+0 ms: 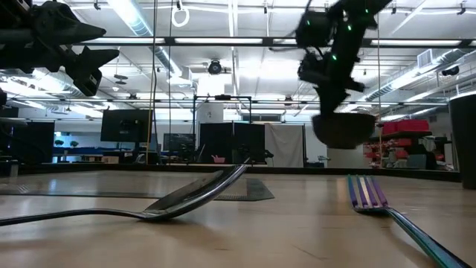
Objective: Pick & Place Utensil
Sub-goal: Put the black bowl on the gray placemat
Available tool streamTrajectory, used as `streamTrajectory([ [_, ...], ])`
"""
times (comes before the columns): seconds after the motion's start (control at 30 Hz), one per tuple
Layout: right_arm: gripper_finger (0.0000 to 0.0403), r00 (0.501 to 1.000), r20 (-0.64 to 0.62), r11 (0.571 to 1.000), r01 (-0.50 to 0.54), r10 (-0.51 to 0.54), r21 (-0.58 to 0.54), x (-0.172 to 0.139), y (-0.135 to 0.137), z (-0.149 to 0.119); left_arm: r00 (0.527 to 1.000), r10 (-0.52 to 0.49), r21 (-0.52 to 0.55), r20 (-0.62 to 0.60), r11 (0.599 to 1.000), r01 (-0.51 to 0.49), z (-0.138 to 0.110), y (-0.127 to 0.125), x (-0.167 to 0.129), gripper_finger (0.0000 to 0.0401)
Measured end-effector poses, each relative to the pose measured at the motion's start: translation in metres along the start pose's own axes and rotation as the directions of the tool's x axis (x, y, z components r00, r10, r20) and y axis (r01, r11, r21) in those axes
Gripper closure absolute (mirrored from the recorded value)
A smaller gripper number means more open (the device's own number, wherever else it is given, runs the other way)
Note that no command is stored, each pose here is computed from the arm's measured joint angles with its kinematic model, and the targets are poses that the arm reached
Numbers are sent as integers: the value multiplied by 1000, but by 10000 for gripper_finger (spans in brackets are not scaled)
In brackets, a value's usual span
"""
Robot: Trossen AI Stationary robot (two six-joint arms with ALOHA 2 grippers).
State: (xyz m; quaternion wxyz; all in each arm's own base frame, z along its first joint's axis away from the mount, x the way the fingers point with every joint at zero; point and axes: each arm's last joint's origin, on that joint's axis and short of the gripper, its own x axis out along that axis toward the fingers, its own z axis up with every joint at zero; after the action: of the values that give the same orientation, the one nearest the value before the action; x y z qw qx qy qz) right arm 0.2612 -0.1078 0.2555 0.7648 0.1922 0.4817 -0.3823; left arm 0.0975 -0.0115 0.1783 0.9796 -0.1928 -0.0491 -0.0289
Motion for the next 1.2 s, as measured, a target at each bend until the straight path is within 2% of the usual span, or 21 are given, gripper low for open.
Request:
streamTrajectory([
  [0.23,392,991,30,976,-125,133,-178,-23,71,13,1000,0,0,0,1000,0,0,0,0,220],
  [0.33,392,987,10,945,-149,159,-293,-25,105,17,1000,0,0,0,1000,0,0,0,0,220],
  [0.4,392,979,-16,909,-193,201,-369,-24,129,18,1000,0,0,0,1000,0,0,0,0,220],
  [0.5,392,965,-41,835,-245,259,-492,-23,162,19,1000,0,0,0,1000,0,0,0,0,220],
  [0.6,392,957,-47,747,-254,287,-615,-22,193,15,1000,0,0,-1,1000,0,0,0,0,220],
  [0.77,392,946,-116,552,-272,302,-788,-17,228,-3,1000,0,0,0,1000,0,0,0,0,220],
  [0.87,391,936,-171,436,-299,308,-849,-12,239,-17,1000,0,0,0,1000,0,0,0,0,220],
  [0.93,390,927,-197,378,-316,320,-870,-9,244,-24,1000,0,0,-1,1000,0,0,0,0,220],
  [1.07,390,914,-219,306,-328,341,-894,-4,250,-34,1000,0,0,-1,1000,0,0,0,0,220],
  [1.2,390,903,-194,277,-313,384,-908,-3,256,-37,1000,1,1,-3,1000,-1,0,0,0,220],
])
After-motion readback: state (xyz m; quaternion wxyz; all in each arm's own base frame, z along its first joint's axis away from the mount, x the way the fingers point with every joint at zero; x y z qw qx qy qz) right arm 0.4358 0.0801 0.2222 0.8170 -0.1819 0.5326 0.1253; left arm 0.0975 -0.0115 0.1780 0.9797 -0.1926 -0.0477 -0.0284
